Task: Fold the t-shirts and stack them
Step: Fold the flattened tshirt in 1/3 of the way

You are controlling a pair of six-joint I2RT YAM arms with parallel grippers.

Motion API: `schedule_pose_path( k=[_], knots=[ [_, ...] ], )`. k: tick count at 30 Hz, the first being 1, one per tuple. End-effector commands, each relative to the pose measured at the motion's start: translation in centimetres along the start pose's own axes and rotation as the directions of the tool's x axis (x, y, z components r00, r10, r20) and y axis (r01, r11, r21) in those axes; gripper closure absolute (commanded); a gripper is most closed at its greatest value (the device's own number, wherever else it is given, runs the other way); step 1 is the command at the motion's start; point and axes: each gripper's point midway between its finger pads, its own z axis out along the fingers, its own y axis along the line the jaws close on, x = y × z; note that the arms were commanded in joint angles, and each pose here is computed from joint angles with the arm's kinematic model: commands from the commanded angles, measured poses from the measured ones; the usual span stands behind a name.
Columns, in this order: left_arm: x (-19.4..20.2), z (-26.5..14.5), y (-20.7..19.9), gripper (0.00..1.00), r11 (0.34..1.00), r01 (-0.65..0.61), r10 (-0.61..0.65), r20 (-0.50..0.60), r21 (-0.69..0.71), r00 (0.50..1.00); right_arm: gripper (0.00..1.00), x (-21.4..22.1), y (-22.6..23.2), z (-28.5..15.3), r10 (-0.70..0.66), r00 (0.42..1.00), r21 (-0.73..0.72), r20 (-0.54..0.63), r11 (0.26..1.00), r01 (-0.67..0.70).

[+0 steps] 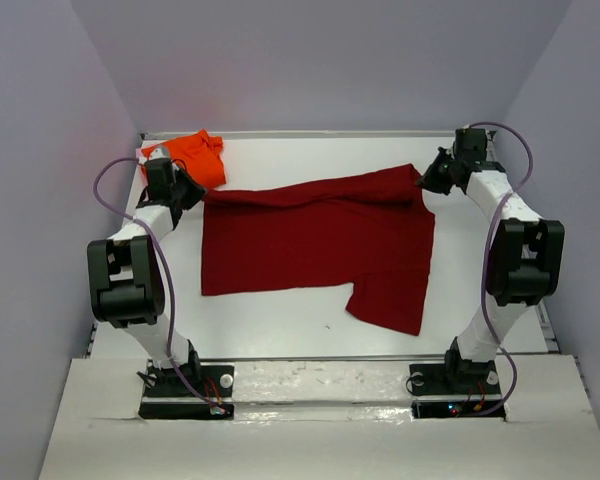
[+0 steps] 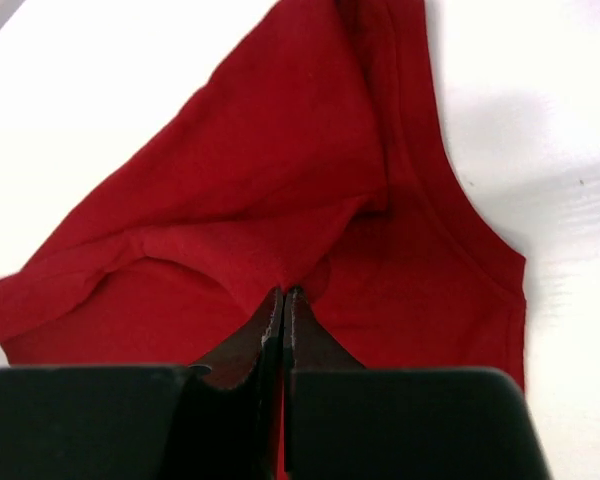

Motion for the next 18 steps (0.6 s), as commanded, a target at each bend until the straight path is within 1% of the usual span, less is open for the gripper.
schedule_pose_path(
  k=[1, 5, 7, 8, 10, 12, 13, 15, 16, 17, 18],
  knots=[
    [1.2, -0.9, 0.4, 1.00, 1.000, 0.005, -0.005, -0.041, -0.005, 0.999, 1.00, -0.9, 0.0, -2.0, -0.033, 0.998, 0.016, 0.053, 0.999, 0.032],
    [2.7, -1.2, 1.8, 1.00, 0.998, 0.027, -0.033, -0.084, -0.060, 0.996, 1.00, -0.4, -0.4, -2.3, -0.035, 0.998, 0.030, 0.048, 0.999, 0.034],
    [3.3, -1.7, 2.3, 1.00, 0.997, 0.047, -0.053, -0.095, -0.065, 0.994, 1.00, -0.4, -0.6, -2.5, -0.037, 0.998, 0.038, 0.055, 0.999, 0.035],
    [4.2, -1.9, 2.5, 1.00, 0.996, 0.063, -0.070, -0.124, -0.058, 0.990, 1.00, -0.3, -0.6, -2.6, -0.036, 0.998, 0.039, 0.053, 0.999, 0.033],
    [4.9, -2.2, 2.7, 1.00, 0.994, 0.096, -0.102, -0.148, -0.049, 0.984, 1.00, -0.3, -0.5, -2.7, -0.035, 0.998, 0.036, 0.055, 0.999, 0.033],
    [5.6, -2.6, 2.9, 0.70, 0.991, 0.130, -0.135, -0.161, -0.042, 0.978, 1.00, -0.3, -0.3, -2.8, -0.029, 0.998, 0.028, 0.056, 0.999, 0.028],
    [5.7, -2.7, 3.0, 0.58, 0.990, 0.137, -0.142, -0.155, -0.040, 0.978, 1.00, -0.3, -0.3, -2.8, -0.027, 0.998, 0.026, 0.054, 0.999, 0.026],
    [4.9, -3.2, 3.4, 0.41, 0.987, 0.155, -0.159, -0.122, -0.042, 0.980, 1.00, -0.1, -0.2, -2.8, -0.027, 0.999, 0.018, 0.047, 1.000, 0.026],
    [4.2, -3.5, 3.4, 0.39, 0.985, 0.170, -0.173, -0.106, -0.039, 0.979, 1.00, 0.1, -0.3, -2.7, -0.026, 0.999, 0.021, 0.042, 0.999, 0.025],
    [2.8, -4.0, 3.0, 0.36, 0.984, 0.177, -0.178, -0.069, -0.017, 0.982, 1.00, 0.2, -0.4, -2.7, -0.027, 0.999, 0.021, 0.042, 0.999, 0.026],
    [1.9, -4.4, 2.8, 0.28, 0.984, 0.178, -0.178, -0.043, -0.010, 0.983, 1.00, 0.3, -0.5, -2.7, -0.026, 0.999, 0.025, 0.040, 0.999, 0.025]
  ],
)
